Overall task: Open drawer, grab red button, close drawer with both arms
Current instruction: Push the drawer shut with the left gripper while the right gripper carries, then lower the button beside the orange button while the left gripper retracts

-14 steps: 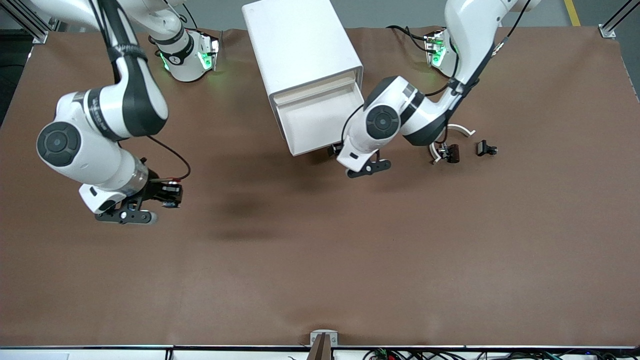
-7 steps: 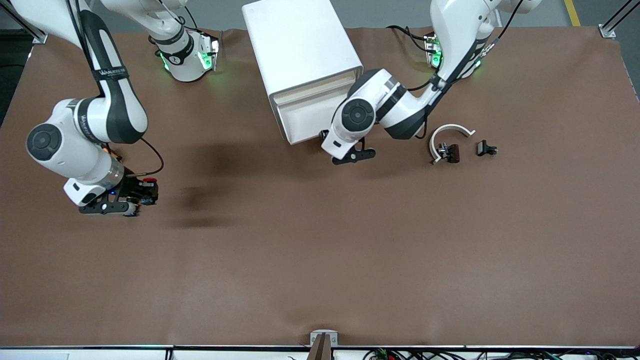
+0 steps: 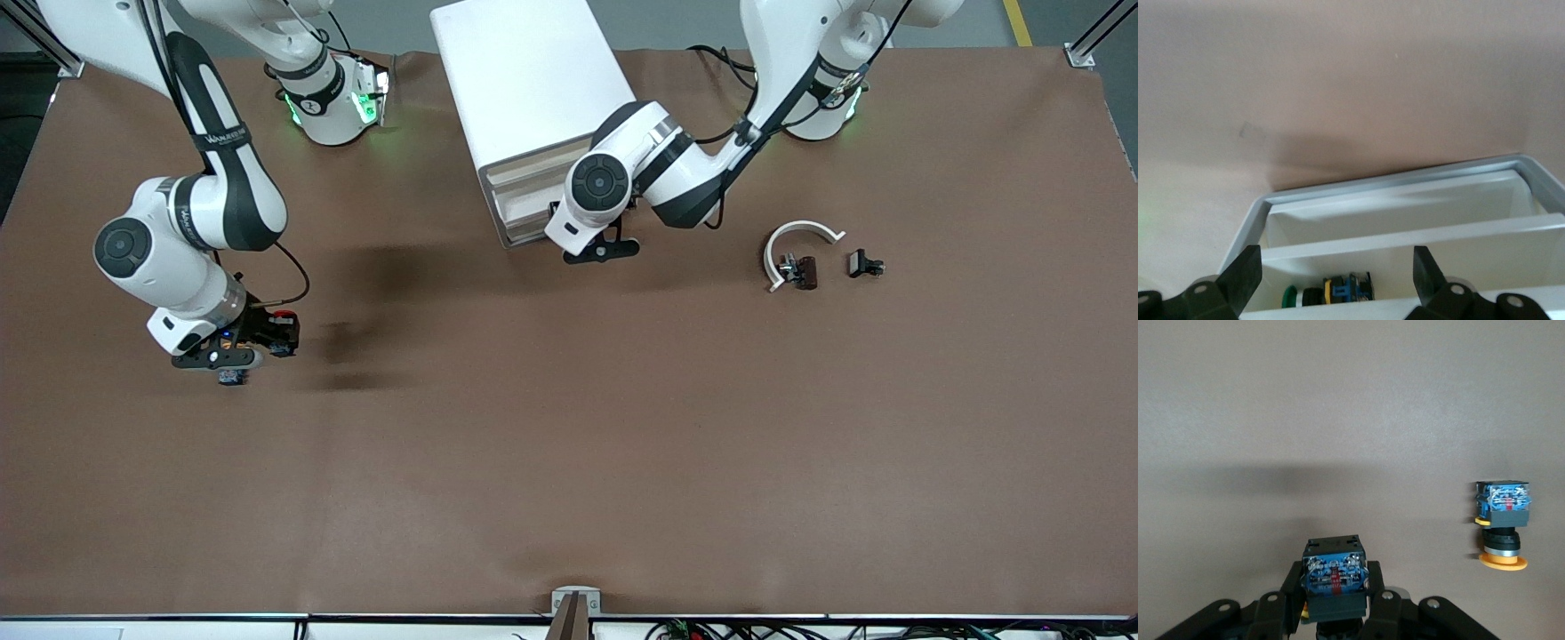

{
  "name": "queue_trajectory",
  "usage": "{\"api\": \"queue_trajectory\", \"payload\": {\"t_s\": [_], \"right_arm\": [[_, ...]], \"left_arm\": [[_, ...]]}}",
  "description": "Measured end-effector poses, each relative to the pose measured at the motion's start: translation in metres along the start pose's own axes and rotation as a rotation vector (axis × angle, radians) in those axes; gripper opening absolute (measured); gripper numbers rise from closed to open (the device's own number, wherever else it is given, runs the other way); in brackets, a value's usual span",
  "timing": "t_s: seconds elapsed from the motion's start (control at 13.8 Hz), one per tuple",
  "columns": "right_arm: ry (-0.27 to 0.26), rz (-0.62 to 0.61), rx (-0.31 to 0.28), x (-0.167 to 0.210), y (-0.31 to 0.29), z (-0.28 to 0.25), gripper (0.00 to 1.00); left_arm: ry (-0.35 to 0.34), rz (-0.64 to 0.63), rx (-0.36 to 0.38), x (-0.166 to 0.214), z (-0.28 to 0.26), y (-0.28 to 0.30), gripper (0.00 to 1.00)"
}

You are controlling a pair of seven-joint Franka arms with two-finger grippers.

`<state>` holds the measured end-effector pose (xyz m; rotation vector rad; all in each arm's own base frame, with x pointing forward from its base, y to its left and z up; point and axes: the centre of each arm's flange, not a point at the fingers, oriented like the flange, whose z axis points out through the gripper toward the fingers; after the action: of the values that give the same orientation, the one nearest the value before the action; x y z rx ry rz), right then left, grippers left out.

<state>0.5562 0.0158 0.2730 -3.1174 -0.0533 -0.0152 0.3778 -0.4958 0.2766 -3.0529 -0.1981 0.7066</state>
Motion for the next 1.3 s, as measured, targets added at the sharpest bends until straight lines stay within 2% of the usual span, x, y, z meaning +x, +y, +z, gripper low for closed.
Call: {"api": "queue_trajectory", "payload": {"t_s": [0.65, 1.08, 1.3], "right_arm": [[0.045, 0.007, -0.039, 0.006, 0.019, 0.056, 0.41], [0.038, 0.016, -0.042, 0.005, 0.020, 0.064, 0.41], [0.042, 0.022, -0.044, 0.007, 0.022, 0.069, 0.41]], "left_arm": [[-0.087, -0.032, -0.021, -0.014, 0.019, 0.012, 1.00], [-0.083, -0.083, -0.026, -0.014, 0.013, 0.015, 1.00], [-0.049, -0.131, -0.029, 0.017, -0.020, 0.003, 1.00]]}}
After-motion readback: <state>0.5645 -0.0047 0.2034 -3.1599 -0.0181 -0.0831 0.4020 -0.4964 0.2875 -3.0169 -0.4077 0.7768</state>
